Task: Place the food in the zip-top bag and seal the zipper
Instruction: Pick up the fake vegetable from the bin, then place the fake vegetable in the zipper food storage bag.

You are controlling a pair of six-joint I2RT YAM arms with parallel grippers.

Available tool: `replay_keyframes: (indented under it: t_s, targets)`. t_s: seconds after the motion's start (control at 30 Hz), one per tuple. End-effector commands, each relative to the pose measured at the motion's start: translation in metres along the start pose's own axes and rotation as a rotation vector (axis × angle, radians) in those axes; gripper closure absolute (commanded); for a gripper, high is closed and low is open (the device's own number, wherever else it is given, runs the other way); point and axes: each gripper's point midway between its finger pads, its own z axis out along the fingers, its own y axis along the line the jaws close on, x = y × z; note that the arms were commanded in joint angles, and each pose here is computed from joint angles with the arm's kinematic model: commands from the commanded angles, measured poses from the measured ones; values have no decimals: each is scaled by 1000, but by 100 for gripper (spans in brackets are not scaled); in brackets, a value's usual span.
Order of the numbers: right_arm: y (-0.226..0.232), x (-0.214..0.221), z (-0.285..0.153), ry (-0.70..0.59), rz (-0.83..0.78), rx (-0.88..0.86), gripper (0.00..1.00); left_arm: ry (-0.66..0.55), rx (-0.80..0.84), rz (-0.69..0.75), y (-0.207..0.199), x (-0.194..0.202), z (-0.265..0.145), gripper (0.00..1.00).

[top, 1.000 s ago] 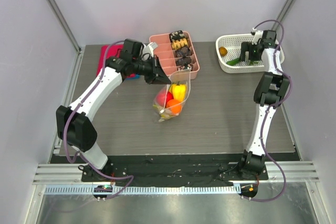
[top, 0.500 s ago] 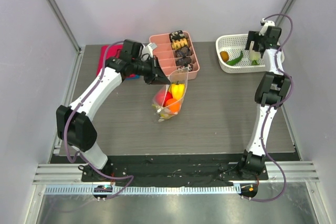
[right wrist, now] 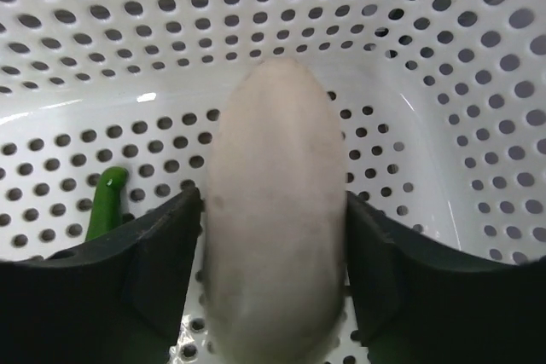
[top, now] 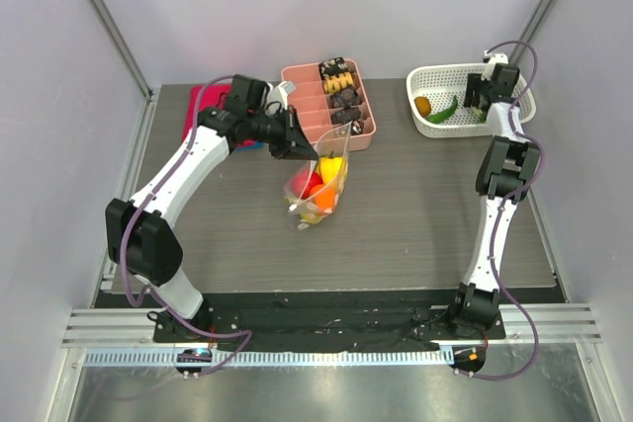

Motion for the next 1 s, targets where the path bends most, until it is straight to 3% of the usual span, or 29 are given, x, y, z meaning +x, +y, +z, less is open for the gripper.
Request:
replay_keyframes:
  t_s: [0.0, 0.03, 0.13, 0.23, 0.5, 0.7, 0.87, 0.9, 0.97]
  targets:
    - [-12, -42, -13, -100, -13, 28, 40, -58, 7, 77, -19, -8, -21, 100]
    - [-11, -43, -15, -100, -3, 29, 58, -63, 10, 79, -21, -9, -23, 100]
    - [-10, -63, -30, -130, 5, 7, 85, -79, 32, 85, -33, -12, -29, 100]
    - [-5, -91, -51, -177, 32, -28, 99, -91, 52, 93, -43, -14, -35, 100]
    - [34, -161, -132, -277, 209, -266, 99, -83, 55, 82, -46, -8, -34, 100]
    - [82, -205, -237, -299, 355, -548, 99, -39, 69, -16, -31, -7, -12, 100]
    - [127, -202, -330, -202, 538, -772, 99, -66, 94, -10, -38, -19, -9, 100]
    - [139, -207, -368, -207, 527, -846, 99, -69, 94, -8, -38, -20, -9, 100]
    - [166, -186, -392, -112, 573, -921, 99, -70, 96, -9, -40, -21, -8, 100]
